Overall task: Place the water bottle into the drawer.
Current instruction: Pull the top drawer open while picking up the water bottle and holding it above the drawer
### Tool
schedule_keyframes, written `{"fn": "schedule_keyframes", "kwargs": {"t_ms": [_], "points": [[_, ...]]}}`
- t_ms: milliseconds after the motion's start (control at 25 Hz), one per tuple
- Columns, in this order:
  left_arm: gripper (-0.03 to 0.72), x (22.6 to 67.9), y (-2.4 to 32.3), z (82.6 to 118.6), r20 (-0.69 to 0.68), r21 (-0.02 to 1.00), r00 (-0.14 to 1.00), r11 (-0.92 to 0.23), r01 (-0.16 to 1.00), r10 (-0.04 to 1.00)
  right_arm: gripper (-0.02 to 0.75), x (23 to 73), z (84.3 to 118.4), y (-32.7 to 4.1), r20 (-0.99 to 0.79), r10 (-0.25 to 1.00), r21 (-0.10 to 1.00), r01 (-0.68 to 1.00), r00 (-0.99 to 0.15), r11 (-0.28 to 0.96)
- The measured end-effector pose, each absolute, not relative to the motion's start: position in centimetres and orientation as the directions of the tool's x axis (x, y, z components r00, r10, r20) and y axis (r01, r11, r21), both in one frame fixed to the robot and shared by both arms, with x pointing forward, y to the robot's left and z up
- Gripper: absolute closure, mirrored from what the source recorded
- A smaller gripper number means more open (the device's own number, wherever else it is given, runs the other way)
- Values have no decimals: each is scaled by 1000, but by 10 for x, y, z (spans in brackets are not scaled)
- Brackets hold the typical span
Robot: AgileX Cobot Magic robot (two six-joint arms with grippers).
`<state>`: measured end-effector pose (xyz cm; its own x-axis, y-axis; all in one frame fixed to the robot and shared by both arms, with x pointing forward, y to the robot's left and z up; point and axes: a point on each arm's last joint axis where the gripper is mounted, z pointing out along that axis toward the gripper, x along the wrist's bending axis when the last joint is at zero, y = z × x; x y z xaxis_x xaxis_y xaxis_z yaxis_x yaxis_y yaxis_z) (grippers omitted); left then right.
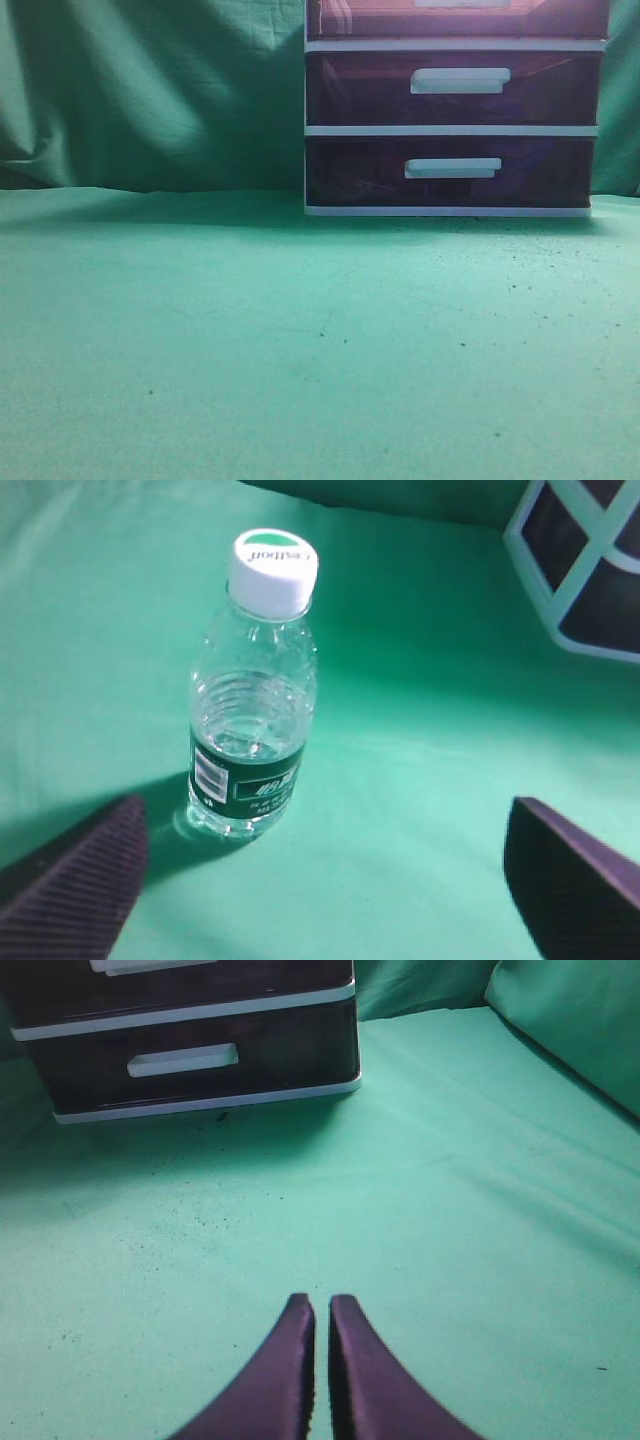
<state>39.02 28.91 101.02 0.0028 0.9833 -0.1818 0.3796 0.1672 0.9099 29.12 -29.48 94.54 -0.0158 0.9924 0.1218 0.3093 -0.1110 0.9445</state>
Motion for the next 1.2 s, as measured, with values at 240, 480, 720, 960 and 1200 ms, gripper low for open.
{"fn": "schedule_keyframes", "kwargs": {"t_ms": [240, 480, 720, 960, 1200], "points": [[48, 413, 290, 994, -165, 900, -26, 162, 404, 986, 738, 291, 945, -295, 122, 992, 944, 309, -16, -111], [48, 440, 290, 983, -151, 897, -49, 157, 414, 987, 738, 291, 945, -295, 122, 992, 944, 309, -16, -111], [48, 474, 293, 973, -121, 885, -108, 157, 438, 987, 738, 291, 945, -295, 122, 992, 944, 309, -16, -111], [48, 495, 301, 960, -75, 871, -148, 137, 471, 986, 738, 291, 945, -295, 122, 992, 944, 309, -16, -111], [143, 512, 299, 955, -46, 868, -121, 99, 487, 992, 738, 291, 945, -295, 122, 992, 944, 309, -16, -111]]}}
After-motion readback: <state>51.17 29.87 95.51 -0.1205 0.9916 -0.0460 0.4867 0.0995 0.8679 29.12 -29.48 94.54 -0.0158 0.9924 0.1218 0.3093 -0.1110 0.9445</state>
